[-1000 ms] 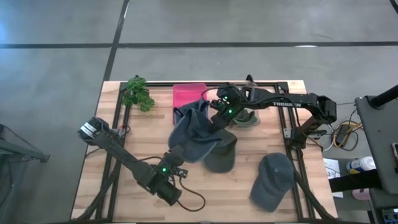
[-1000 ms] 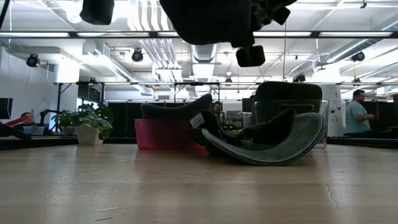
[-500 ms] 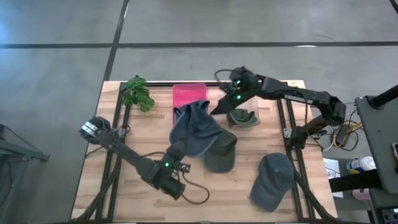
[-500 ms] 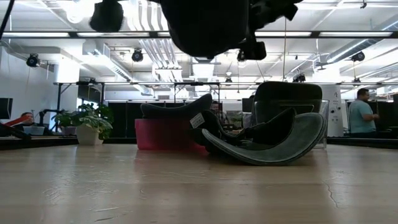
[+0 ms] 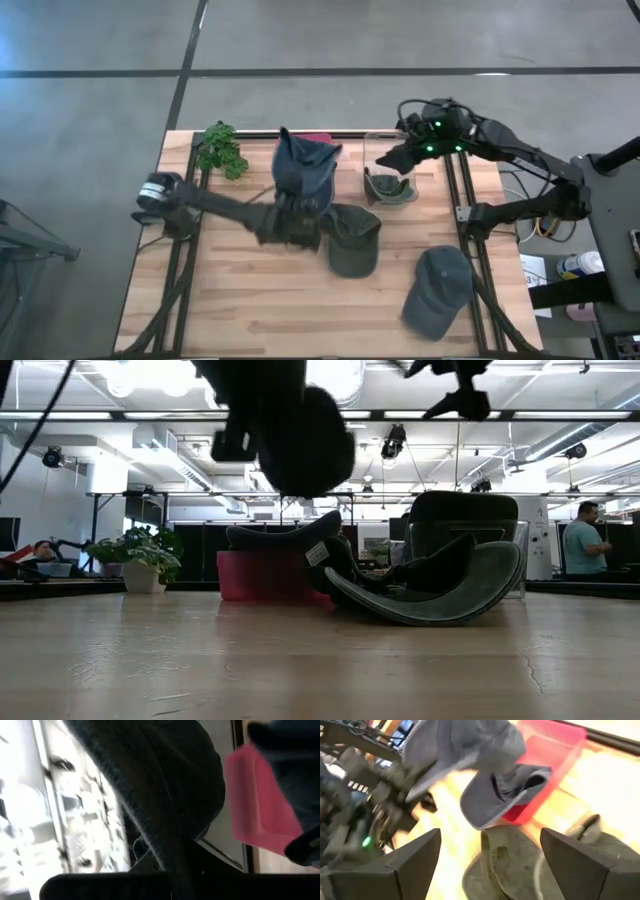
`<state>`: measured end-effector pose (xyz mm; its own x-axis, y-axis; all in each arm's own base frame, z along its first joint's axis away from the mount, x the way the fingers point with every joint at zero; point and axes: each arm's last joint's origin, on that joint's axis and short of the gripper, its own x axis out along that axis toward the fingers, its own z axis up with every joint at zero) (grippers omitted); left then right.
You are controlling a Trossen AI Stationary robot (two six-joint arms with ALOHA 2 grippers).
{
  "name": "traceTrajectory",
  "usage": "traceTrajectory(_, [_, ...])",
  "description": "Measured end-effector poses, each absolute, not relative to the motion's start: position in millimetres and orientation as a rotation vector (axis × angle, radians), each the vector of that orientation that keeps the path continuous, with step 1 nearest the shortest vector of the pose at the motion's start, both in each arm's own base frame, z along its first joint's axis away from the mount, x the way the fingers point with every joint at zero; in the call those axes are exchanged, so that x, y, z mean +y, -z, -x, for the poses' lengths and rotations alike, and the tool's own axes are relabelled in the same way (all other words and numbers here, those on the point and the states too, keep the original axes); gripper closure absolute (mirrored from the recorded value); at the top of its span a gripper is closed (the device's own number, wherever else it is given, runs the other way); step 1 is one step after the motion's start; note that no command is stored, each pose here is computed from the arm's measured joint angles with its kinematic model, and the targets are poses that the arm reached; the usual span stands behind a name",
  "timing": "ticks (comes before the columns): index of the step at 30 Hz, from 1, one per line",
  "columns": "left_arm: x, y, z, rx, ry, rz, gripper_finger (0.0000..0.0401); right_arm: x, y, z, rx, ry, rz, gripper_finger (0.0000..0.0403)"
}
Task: Pick & Place hat
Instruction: Put the top blue cap into the red bin
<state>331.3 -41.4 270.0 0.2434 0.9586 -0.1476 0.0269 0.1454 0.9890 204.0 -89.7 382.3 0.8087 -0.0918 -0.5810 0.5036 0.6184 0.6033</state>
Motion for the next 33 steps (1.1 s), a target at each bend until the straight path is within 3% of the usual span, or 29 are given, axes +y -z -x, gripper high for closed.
traceTrajectory(9, [50,-263,-333,1.279,-1.027,-0.963,0.0383,-81,-392,-183,0.491,0.389,-0.817,0.0074])
traceTrajectory(24, [52,-260,-337,1.289,-0.728,-0.599,0.0392,-83,-368,-187,0.556,0.443,-0.921,0.0074])
traceTrajectory(33, [51,-245,-338,1.291,-0.697,-0.589,0.039,-84,-362,-188,0.56,0.478,-0.945,0.0074])
